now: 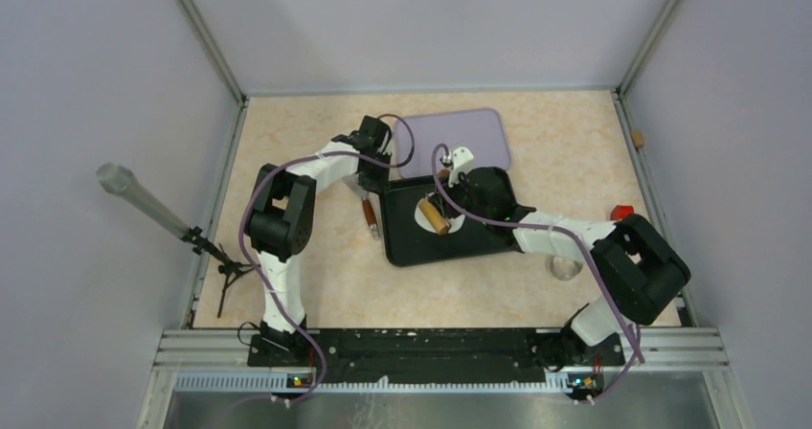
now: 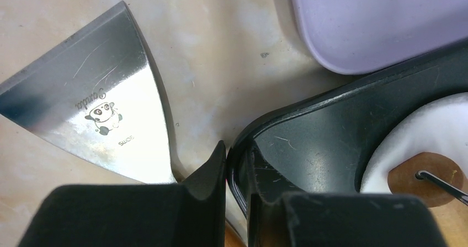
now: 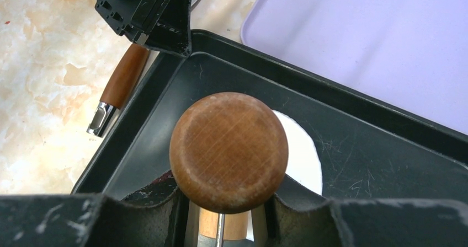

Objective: Roll out the dumpling wrappers from the dough
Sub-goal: Flatten out the dough on the work surface.

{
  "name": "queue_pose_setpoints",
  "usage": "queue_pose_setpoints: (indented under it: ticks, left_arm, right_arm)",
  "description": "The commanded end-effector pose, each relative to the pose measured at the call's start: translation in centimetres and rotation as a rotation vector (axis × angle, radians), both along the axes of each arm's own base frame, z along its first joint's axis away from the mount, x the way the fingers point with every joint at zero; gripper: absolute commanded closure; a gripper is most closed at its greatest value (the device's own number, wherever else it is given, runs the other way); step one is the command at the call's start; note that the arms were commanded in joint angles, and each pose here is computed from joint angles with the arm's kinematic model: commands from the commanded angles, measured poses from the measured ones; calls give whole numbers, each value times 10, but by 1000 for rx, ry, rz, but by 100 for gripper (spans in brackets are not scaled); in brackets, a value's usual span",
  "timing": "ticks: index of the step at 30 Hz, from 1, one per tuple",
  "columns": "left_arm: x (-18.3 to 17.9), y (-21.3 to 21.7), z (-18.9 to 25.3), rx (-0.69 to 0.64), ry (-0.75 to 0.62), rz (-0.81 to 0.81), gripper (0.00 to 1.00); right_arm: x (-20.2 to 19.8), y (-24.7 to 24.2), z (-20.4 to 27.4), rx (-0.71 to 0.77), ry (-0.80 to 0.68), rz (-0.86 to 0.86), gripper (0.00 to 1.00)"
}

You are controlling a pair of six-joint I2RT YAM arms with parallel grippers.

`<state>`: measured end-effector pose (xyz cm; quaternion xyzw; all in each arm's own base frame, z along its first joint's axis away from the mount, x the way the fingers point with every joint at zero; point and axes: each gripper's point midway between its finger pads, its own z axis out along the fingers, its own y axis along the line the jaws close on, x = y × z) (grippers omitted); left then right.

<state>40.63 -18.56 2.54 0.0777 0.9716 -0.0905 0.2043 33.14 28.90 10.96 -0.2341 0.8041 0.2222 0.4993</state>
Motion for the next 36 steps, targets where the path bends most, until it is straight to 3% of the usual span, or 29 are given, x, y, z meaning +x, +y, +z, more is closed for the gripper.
queue_pose_setpoints:
  ticks: [1, 8, 16, 22, 28, 36]
  left_arm:
    - [-10, 18, -13, 52, 38, 135, 100]
    - [-21, -4, 0, -57, 62, 80, 100]
    - [-24, -29, 53, -169, -80, -123, 98]
    - [-2, -43, 89, -157, -281, -317, 92]
    - [23, -44, 73, -88, -284, -359, 92]
    - [8, -46, 32, -113, -159, -339, 100]
  right_arm:
    - [-22, -71, -81, -316, 155, -154, 100]
    - [-2, -81, -66, -291, 153, -224, 100]
    - [1, -93, -54, -248, 185, -212, 100]
    - [5, -94, -47, -247, 153, -209, 100]
    - [2, -83, -57, -239, 181, -165, 100]
    - [-31, -57, -86, -265, 245, -34, 100]
